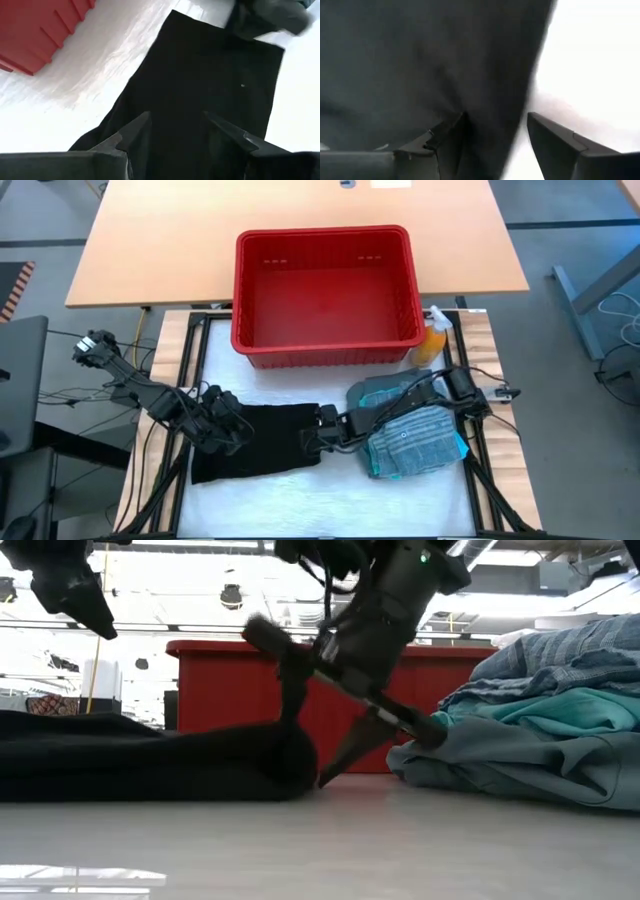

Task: Fold Laundry from Bin
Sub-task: Fold the black shirt

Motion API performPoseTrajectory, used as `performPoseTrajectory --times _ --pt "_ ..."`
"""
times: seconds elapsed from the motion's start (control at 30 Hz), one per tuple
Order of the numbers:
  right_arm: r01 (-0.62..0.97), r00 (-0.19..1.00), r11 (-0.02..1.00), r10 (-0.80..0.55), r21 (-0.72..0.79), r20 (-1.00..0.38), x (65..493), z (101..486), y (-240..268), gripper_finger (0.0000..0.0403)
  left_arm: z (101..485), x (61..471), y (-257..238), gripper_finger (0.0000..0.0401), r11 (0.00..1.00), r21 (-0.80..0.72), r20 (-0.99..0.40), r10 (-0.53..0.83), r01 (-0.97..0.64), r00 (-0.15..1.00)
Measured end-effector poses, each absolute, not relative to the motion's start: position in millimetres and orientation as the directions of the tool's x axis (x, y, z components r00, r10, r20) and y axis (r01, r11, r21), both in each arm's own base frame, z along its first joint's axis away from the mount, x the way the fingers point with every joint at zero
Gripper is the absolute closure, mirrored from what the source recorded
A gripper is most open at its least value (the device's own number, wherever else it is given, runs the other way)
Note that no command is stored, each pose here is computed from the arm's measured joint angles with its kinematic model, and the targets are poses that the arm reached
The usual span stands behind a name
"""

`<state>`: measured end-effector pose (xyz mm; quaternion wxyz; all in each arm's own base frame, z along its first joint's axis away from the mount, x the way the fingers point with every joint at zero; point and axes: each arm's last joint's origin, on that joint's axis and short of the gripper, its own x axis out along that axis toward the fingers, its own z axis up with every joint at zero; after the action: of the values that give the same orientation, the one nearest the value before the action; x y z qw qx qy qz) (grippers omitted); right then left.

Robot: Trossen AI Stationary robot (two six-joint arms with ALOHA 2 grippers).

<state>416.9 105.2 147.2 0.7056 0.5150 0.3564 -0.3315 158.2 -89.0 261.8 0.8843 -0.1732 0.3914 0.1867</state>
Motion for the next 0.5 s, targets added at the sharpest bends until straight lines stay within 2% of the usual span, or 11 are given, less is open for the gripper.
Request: performPoseTrajectory --times 0.1,0.17,0.23,0.37,0.4,0.5 --pt "0.819 0.544 0.254 -0.06 0.514 -0.837 423 137 111 0.0161 261 157 -88 0.0237 0.873 -0.139 -0.767 0.204 -0.468 0.608" --pt "0.814 0.547 0.268 -0.055 0.515 -0.836 424 133 114 0.0178 259 156 -88 0.0237 0.873 -0.134 -0.77 0.207 -0.469 0.604" --pt "0.808 0.545 0.304 -0.06 0.505 -0.836 423 135 114 0.0218 255 155 -87 0.0237 0.876 -0.119 -0.783 0.207 -0.468 0.587" --pt "0.795 0.536 0.41 -0.129 0.447 -0.834 415 151 110 0.0349 241 151 -86 0.0237 0.876 -0.108 -0.816 0.192 -0.47 0.546" --pt "0.789 0.531 0.442 -0.139 0.427 -0.836 412 158 108 0.0368 237 150 -86 0.0237 0.874 -0.111 -0.825 0.185 -0.474 0.534" --pt "0.772 0.528 0.496 -0.151 0.398 -0.835 400 189 100 0.0368 220 147 -85 0.0237 0.868 -0.115 -0.853 0.164 -0.484 0.496"
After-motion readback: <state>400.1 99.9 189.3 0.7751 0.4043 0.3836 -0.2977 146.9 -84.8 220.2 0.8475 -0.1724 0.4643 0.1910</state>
